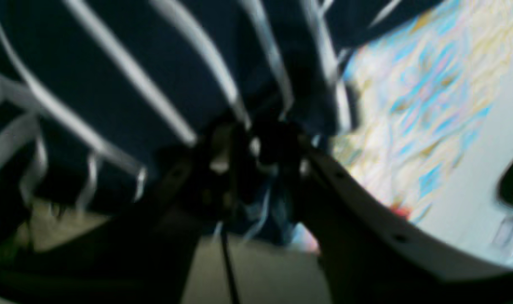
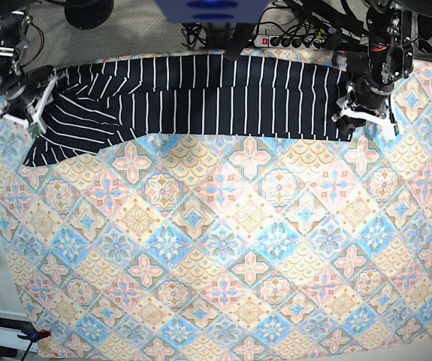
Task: Fold the T-shirt properly
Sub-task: 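Regrip the folded strip ends with both grippers, then fold the strip end held by the left gripper toward the right gripper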
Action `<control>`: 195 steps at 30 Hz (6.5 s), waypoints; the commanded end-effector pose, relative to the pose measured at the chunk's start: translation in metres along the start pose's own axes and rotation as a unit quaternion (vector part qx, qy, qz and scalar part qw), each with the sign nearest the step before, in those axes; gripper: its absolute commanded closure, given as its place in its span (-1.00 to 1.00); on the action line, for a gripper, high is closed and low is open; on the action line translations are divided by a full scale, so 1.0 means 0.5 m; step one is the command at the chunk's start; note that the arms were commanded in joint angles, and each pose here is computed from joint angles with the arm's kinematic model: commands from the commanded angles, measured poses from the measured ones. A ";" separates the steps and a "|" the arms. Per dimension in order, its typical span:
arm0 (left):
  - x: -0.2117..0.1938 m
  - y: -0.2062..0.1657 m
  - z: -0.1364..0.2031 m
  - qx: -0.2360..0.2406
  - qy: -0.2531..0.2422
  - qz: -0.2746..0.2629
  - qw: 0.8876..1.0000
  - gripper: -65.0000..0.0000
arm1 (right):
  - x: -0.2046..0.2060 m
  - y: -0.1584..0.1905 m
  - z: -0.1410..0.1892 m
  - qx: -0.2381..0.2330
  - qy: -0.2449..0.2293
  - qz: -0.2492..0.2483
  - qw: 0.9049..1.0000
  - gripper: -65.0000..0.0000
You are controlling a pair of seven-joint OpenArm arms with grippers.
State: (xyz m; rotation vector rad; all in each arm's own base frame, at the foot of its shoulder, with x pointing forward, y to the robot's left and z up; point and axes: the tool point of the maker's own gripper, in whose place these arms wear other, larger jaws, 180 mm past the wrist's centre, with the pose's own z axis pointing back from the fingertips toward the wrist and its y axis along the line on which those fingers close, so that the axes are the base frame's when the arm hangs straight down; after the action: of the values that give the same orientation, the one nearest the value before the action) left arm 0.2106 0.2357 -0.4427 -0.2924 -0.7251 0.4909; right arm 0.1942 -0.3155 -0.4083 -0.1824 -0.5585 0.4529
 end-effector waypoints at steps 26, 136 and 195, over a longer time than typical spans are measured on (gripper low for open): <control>0.030 0.054 0.042 0.011 0.002 0.011 1.000 0.31 | 0.080 0.194 -0.021 0.099 -0.067 0.008 0.993 0.36; -0.068 -0.308 0.110 -0.232 0.058 -0.044 0.970 1.00 | 0.068 0.269 -0.044 0.151 -0.049 0.024 0.987 0.84; -0.166 -0.490 0.125 -0.413 0.138 -0.248 0.865 0.06 | 0.089 0.251 -0.044 0.142 -0.062 0.032 0.987 0.84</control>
State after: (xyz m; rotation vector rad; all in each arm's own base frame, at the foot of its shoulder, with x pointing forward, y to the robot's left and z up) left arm 0.1895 -0.0143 -0.3497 -0.9275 -0.6298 -0.3811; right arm 0.1884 -0.1827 -0.4493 0.1080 -0.5761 0.5957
